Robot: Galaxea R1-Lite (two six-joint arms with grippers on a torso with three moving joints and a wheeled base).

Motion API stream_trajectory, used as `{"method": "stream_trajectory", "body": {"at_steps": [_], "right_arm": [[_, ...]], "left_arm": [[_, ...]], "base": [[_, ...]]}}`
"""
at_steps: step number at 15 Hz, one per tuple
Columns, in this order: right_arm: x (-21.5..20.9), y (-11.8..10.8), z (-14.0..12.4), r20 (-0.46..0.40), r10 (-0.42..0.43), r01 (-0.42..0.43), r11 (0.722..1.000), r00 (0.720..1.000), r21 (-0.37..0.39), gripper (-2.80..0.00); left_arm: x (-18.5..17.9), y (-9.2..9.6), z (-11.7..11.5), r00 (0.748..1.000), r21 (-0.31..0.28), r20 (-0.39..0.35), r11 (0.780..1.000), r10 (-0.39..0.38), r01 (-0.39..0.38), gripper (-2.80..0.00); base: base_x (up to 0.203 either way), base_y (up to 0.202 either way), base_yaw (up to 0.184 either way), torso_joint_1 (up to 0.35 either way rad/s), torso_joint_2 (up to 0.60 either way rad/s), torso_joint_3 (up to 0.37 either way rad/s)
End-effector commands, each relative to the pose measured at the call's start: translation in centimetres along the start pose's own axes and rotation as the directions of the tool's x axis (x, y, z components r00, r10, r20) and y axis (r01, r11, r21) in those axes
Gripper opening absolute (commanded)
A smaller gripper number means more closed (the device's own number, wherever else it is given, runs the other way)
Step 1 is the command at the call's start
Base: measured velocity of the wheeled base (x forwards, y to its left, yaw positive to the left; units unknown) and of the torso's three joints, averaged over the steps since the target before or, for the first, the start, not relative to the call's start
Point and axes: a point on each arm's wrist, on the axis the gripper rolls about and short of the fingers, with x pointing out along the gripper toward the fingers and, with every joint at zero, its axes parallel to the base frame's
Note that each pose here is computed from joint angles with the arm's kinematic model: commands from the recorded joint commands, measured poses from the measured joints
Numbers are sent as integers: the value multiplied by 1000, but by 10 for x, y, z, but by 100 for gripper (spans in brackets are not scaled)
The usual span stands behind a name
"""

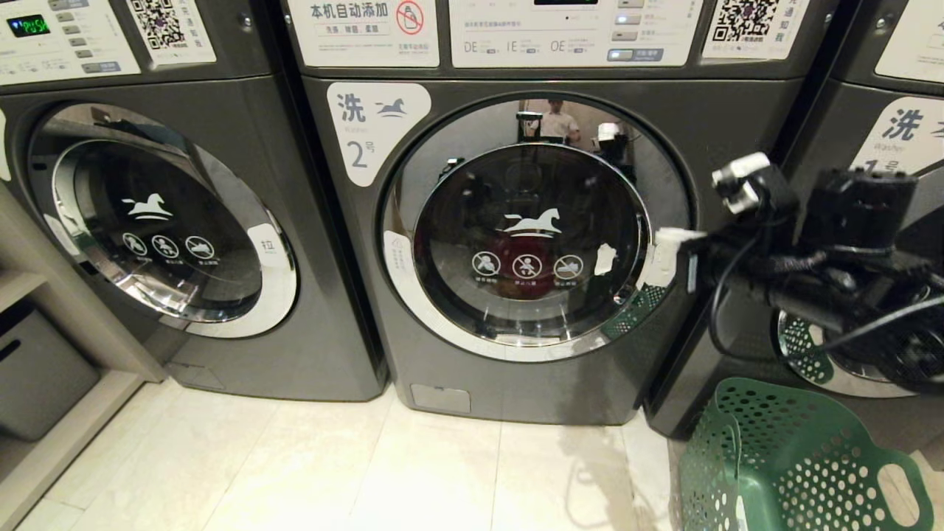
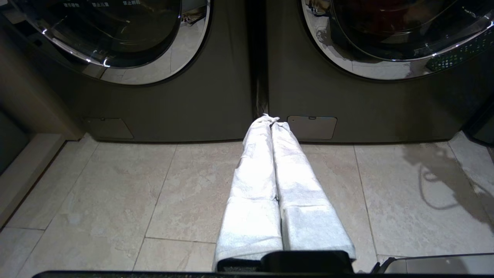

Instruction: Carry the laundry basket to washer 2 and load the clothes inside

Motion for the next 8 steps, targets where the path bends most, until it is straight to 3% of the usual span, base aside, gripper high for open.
{"method": "stream_trajectory", "body": {"at_steps": [1, 4, 6, 8], "right_arm": [[-50, 6, -23, -88, -20, 20, 1000, 996, 4, -280], [-125, 15, -88, -316, -79, 88, 996, 946, 13, -280], [-172, 22, -125, -434, -116, 136, 991, 894, 16, -280], [-203, 28, -136, -468, -136, 162, 987, 873, 16, -280]], "left_arm": [[0, 0, -2, 1000, 0, -7, 1000, -1, 1, -280], [0, 0, -2, 1000, 0, -6, 1000, -1, 1, -280], [0, 0, -2, 1000, 0, -5, 1000, -1, 1, -280], [0, 0, -2, 1000, 1, -6, 1000, -1, 1, -280]], "base": [[0, 0, 0, 0, 0, 0], [0, 0, 0, 0, 0, 0], [0, 0, 0, 0, 0, 0], [0, 0, 0, 0, 0, 0]]}}
